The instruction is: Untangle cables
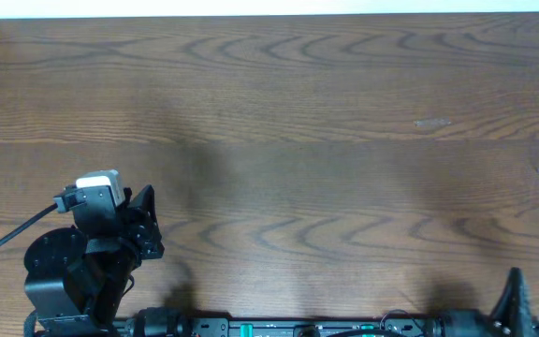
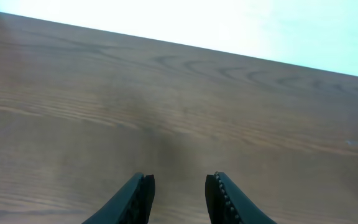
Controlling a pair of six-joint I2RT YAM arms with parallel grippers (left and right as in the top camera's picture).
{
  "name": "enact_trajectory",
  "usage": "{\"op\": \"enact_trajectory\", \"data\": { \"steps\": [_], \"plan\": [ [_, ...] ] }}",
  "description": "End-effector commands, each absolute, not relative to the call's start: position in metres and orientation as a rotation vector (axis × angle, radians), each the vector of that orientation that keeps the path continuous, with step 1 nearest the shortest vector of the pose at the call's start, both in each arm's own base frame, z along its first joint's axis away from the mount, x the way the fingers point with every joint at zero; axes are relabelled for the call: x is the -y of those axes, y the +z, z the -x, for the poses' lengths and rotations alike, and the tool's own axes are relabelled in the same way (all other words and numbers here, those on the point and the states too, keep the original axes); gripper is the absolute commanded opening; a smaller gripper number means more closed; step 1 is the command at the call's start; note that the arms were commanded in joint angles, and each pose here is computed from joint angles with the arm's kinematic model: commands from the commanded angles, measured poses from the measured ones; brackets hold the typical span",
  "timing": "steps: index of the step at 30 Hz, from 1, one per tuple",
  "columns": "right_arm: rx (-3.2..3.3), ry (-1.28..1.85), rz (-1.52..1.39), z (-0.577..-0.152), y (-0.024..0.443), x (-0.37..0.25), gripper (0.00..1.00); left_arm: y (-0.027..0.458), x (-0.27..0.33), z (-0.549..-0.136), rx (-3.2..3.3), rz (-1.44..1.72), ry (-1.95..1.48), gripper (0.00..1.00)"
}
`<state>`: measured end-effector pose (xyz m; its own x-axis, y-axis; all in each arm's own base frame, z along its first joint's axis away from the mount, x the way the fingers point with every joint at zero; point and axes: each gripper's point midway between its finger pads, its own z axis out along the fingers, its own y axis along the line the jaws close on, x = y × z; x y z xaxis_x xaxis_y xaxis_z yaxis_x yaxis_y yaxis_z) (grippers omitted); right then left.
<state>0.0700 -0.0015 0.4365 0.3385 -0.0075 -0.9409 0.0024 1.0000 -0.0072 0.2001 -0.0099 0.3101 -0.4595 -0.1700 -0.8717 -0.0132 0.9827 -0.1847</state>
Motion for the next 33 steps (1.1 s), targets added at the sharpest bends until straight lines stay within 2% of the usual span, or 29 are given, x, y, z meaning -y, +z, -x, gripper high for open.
{"op": "enact_trajectory", "data": {
  "steps": [1, 5, 10, 18, 24, 27, 33],
  "plan": [
    [-1.088, -0.065, 0.108, -0.075, 0.460, -0.009, 0.99, 0.317, 0.008, -0.199, -2.022, 0.122, -0.161, 0.33],
    [-0.935, -0.059, 0.113, -0.100, 0.466, -0.012, 0.99, 0.317, 0.007, -0.199, -2.021, 0.122, -0.160, 0.33],
    [-0.832, 0.024, 0.072, -0.136, 0.437, -0.013, 0.99, 0.318, 0.007, -0.199, -2.018, 0.122, -0.160, 0.33],
    [-0.918, 0.118, 0.000, -0.194, 0.334, -0.009, 0.99, 0.318, 0.007, -0.199, -2.018, 0.122, -0.160, 0.37],
    [-1.067, 0.126, -0.025, -0.216, 0.294, -0.008, 0.99, 0.318, 0.007, -0.199, -2.018, 0.122, -0.160, 0.37],
    [-1.247, 0.129, -0.032, -0.234, 0.253, -0.009, 0.99, 0.318, 0.007, -0.199, -2.018, 0.122, -0.160, 0.37],
    [-1.448, 0.118, -0.053, -0.245, 0.205, -0.007, 0.99, 0.318, 0.007, -0.199, -2.018, 0.122, -0.160, 0.37]
  ]
}}
